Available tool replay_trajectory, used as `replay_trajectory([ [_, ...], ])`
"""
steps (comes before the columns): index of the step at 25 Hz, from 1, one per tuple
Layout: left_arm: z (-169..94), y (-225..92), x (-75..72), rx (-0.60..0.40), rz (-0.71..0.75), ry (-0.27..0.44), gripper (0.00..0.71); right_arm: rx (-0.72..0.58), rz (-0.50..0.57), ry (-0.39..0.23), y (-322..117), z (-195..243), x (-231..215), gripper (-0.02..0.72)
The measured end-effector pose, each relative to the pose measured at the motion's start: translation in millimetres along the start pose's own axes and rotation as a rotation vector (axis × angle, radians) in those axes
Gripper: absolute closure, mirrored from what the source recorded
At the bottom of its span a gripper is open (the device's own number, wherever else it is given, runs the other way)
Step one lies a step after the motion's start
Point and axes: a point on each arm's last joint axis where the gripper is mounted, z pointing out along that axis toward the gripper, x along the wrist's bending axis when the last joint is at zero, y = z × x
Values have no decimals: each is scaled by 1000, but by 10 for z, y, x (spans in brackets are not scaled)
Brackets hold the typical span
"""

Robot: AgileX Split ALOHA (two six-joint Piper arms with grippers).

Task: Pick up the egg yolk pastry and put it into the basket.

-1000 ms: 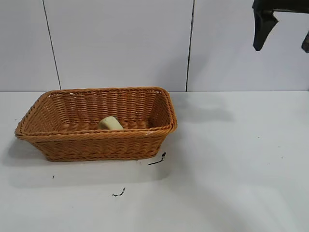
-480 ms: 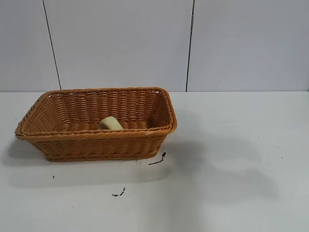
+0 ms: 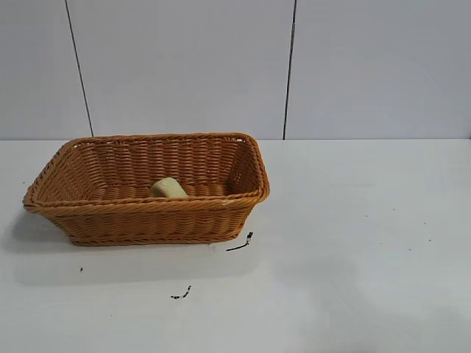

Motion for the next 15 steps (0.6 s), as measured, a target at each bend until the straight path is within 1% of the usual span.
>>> replay_trajectory([
  [2,0,0,0,0,0,0,14,-109,-6,-1,-71,-124,5,10],
  [8,0,0,0,0,0,0,14,-310,-16,-1,-257,-357,16,10],
  [10,0,0,0,0,0,0,14,-338,-17,-1,-290,-389,17,10],
  [15,0,0,0,0,0,0,14,-345,-18,-2,-298,-395,17,10],
])
